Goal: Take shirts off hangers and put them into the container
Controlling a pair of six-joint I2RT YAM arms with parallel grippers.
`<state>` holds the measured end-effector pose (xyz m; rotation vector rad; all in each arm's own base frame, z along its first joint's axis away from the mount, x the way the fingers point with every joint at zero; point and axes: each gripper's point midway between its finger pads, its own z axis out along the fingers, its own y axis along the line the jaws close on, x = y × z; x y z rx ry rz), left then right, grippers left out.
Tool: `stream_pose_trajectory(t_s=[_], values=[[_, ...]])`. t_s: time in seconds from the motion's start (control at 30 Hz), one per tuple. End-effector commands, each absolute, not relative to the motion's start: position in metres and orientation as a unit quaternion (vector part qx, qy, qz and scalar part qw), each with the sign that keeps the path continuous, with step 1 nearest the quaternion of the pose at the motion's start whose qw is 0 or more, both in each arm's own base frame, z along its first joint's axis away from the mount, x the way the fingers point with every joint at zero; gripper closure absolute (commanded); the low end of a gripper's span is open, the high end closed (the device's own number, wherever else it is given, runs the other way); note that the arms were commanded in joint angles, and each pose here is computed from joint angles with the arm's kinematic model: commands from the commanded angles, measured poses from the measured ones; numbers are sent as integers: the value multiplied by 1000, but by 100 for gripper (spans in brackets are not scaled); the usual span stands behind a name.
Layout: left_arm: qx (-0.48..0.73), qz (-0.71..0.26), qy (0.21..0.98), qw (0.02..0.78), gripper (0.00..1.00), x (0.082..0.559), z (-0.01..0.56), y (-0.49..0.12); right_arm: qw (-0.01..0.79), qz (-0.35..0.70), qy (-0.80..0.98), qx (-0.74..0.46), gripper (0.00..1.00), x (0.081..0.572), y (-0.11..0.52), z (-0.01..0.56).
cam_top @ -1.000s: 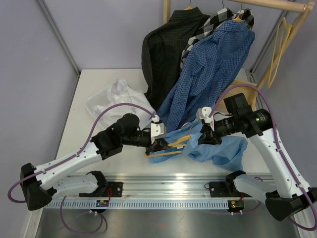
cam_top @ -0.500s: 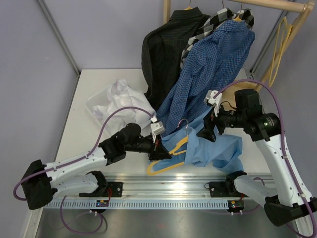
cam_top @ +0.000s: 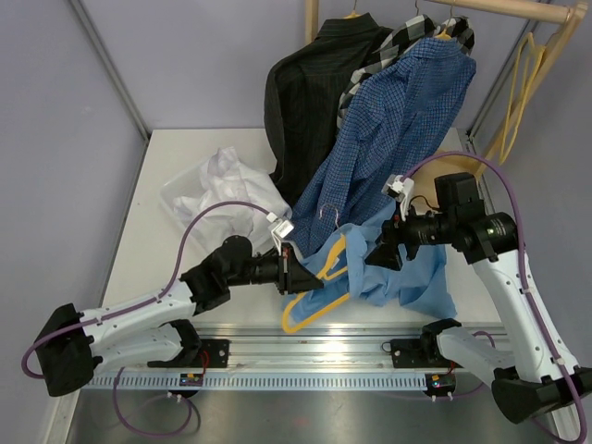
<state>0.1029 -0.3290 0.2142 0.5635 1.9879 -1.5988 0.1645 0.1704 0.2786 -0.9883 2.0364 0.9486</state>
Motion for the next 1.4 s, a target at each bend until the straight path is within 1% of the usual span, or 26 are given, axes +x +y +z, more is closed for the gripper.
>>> stream_pose_trajectory(t_s=[0.0, 0.1, 0.3, 0.4, 0.47, 0.53, 0.57, 0.63, 0.67, 0.73, 0.77, 0.8, 0.83, 0.87, 0.9, 0.93, 0.97, 1.1, 1.13, 1.3, 1.37], values=[[189, -645, 673, 309, 100, 108, 269, -334, 311, 410, 780, -356, 26, 156, 179, 277], [189, -645, 670, 315, 100, 110, 273, -336, 301, 423, 781, -348, 27, 160, 184, 273], [189, -652, 663, 315, 100, 112, 279, -341, 310, 450, 762, -347, 29, 168, 194, 287], [190, -653, 663, 312, 100, 113, 280, -343, 311, 462, 757, -342, 36, 174, 199, 291], [192, -653, 661, 315, 100, 114, 282, -345, 307, 464, 760, -336, 42, 181, 201, 289], [200, -650, 662, 315, 100, 113, 282, -346, 306, 460, 765, -331, 53, 187, 202, 285], [205, -647, 664, 314, 100, 112, 281, -346, 310, 452, 769, -329, 66, 190, 200, 285], [219, -635, 666, 324, 100, 112, 279, -345, 315, 445, 771, -330, 84, 192, 199, 284], [227, -629, 667, 328, 100, 112, 278, -343, 318, 439, 773, -330, 100, 194, 198, 284], [251, -601, 672, 351, 100, 114, 275, -336, 335, 424, 772, -336, 100, 193, 195, 287], [260, -579, 690, 347, 100, 113, 264, -331, 343, 417, 770, -339, 100, 193, 193, 290], [281, -560, 681, 379, 100, 116, 271, -324, 352, 409, 769, -343, 100, 188, 189, 293], [291, -543, 685, 389, 100, 117, 269, -318, 364, 396, 762, -359, 100, 187, 185, 294], [301, -519, 703, 383, 100, 116, 257, -310, 378, 384, 760, -364, 100, 188, 181, 299], [305, -501, 707, 395, 100, 118, 255, -303, 393, 373, 756, -367, 100, 185, 177, 305], [322, -486, 694, 423, 100, 119, 265, -293, 403, 358, 759, -366, 100, 187, 170, 307], [329, -465, 708, 417, 100, 116, 257, -283, 418, 335, 764, -359, 100, 191, 163, 309], [363, -392, 710, 458, 100, 119, 265, -248, 468, 258, 781, -324, 100, 202, 136, 317], [366, -381, 711, 465, 100, 119, 268, -241, 475, 232, 792, -306, 100, 209, 126, 314], [381, -316, 720, 486, 100, 115, 288, -199, 491, 165, 813, -265, 100, 223, 101, 310], [383, -294, 733, 479, 100, 112, 285, -184, 492, 140, 823, -249, 100, 228, 91, 305]])
